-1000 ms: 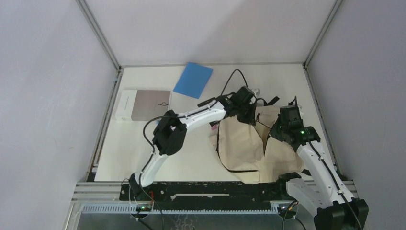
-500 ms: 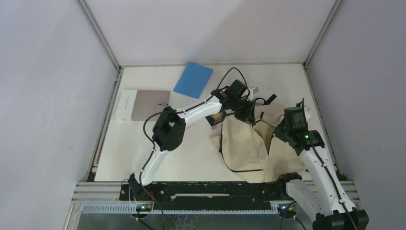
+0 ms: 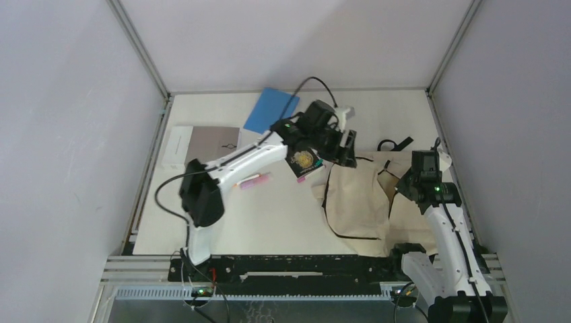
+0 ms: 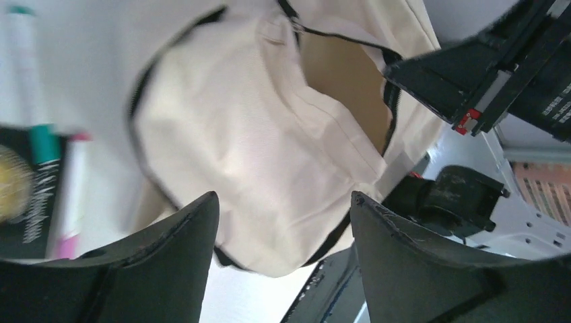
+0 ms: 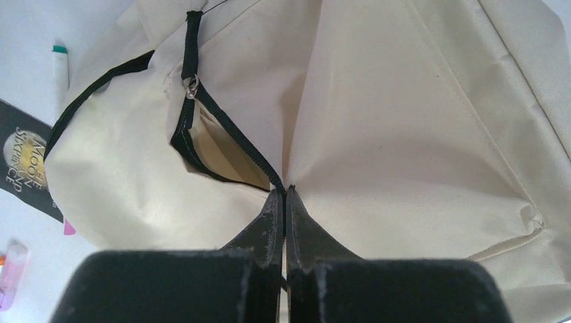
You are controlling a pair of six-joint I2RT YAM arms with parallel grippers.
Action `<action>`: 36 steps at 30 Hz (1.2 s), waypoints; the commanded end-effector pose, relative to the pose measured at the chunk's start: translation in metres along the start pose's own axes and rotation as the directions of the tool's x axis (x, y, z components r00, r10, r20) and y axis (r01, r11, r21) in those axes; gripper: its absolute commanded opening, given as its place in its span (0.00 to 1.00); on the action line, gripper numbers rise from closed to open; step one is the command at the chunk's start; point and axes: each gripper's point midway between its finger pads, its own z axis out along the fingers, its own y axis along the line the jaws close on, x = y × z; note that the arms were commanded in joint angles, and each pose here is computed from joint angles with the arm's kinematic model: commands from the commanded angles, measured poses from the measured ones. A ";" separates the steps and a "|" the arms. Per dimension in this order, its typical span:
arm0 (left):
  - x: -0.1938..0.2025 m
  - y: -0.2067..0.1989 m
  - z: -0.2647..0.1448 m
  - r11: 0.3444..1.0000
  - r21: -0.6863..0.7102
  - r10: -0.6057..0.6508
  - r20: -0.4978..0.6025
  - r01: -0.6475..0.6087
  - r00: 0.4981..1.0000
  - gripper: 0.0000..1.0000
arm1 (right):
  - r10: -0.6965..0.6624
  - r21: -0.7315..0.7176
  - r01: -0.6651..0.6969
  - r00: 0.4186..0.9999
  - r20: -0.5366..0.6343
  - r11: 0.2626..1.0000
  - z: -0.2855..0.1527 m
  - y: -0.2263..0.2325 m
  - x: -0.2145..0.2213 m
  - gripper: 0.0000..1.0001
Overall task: Pack the student bag
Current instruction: Unzip the student bag at the center of the board, then pick up the stationery from the center of the board.
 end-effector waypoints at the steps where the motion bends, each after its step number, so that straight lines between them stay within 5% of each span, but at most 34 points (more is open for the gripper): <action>1: -0.021 0.064 -0.040 0.974 -0.225 -0.004 0.150 0.038 0.989 0.76 | -0.029 -0.092 0.034 0.998 0.059 0.995 -0.006 0.022 -0.024 0.00; 11: -0.005 0.164 -0.020 0.826 -0.555 0.127 0.010 -0.100 0.992 0.66 | -0.036 -0.137 0.043 0.998 0.048 0.990 -0.007 0.029 -0.021 0.00; 24: -0.051 0.197 0.053 0.847 -0.523 0.134 0.029 -0.099 0.991 0.64 | -0.035 -0.185 0.040 0.999 0.031 0.982 -0.010 0.035 -0.014 0.00; 36: -0.019 0.215 0.089 0.867 -0.495 0.040 -0.035 -0.052 0.999 0.58 | -0.040 -0.188 0.043 0.999 0.024 0.981 -0.006 0.036 -0.012 0.00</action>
